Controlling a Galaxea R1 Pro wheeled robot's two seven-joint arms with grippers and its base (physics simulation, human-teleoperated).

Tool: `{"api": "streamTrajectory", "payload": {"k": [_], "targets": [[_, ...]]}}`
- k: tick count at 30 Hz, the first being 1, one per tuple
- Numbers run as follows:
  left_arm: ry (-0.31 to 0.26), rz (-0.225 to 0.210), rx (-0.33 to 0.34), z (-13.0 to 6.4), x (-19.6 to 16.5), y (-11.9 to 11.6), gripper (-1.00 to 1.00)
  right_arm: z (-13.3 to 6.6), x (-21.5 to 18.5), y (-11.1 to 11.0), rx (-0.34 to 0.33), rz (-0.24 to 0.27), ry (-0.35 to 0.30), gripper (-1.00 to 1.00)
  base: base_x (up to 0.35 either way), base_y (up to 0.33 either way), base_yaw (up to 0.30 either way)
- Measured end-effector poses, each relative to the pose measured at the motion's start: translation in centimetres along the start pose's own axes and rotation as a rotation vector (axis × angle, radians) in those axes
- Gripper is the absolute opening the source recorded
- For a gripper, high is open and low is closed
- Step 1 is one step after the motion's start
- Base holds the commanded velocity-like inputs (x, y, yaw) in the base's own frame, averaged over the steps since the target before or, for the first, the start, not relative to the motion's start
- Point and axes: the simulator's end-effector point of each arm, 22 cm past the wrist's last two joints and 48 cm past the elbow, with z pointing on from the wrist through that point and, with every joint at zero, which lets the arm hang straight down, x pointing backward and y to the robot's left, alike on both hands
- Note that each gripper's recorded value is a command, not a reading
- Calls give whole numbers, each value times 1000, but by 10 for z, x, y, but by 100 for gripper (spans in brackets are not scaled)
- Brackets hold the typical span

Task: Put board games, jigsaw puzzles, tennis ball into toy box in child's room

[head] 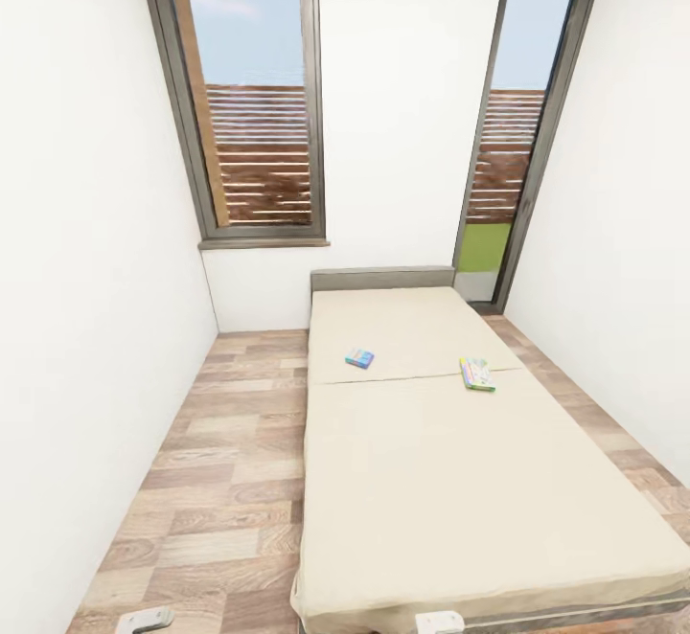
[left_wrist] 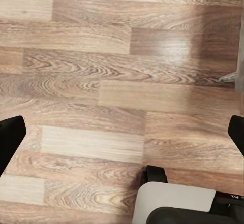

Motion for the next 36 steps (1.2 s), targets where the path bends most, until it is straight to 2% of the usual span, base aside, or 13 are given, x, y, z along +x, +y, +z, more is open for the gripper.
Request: {"api": "streamTrajectory", "payload": {"k": [2,6,8,9,11,15,20,26,29,35,36], "targets": [[7,-11,-3,0,-3,5,100,0,-1,0,0,4,1,100,0,0,-3],[79,-27,-1,-2,-11,9,100,-2,-22,0,-2,11,-17,100,0,0,-1],[91,-36,-1,-3,-31,11,100,-4,-39,0,-3,15,-32,100,0,0,0],[99,-46,1,-6,-56,12,100,-7,-59,-1,-5,27,-48,100,0,0,0],[117,-65,17,-16,-105,8,100,-16,-96,-3,-23,87,-71,100,0,0,0],[131,-82,64,-29,-145,-4,100,-35,-143,-2,-67,180,-117,100,0,0,0],[96,-89,127,-43,-189,-18,100,-62,-191,-1,-121,242,-171,100,0,0,-86],[55,-87,145,-53,-215,-21,100,-74,-213,-6,-136,256,-198,100,0,0,-229],[28,-84,148,-58,-229,-21,100,-78,-227,-17,-128,262,-218,100,0,0,-214],[-30,-75,148,-68,-253,-21,100,-95,-276,-28,-133,287,-289,100,0,0,-63],[-53,-73,143,-73,-263,-16,100,-104,-296,-32,-134,292,-325,100,0,0,-9]]}}
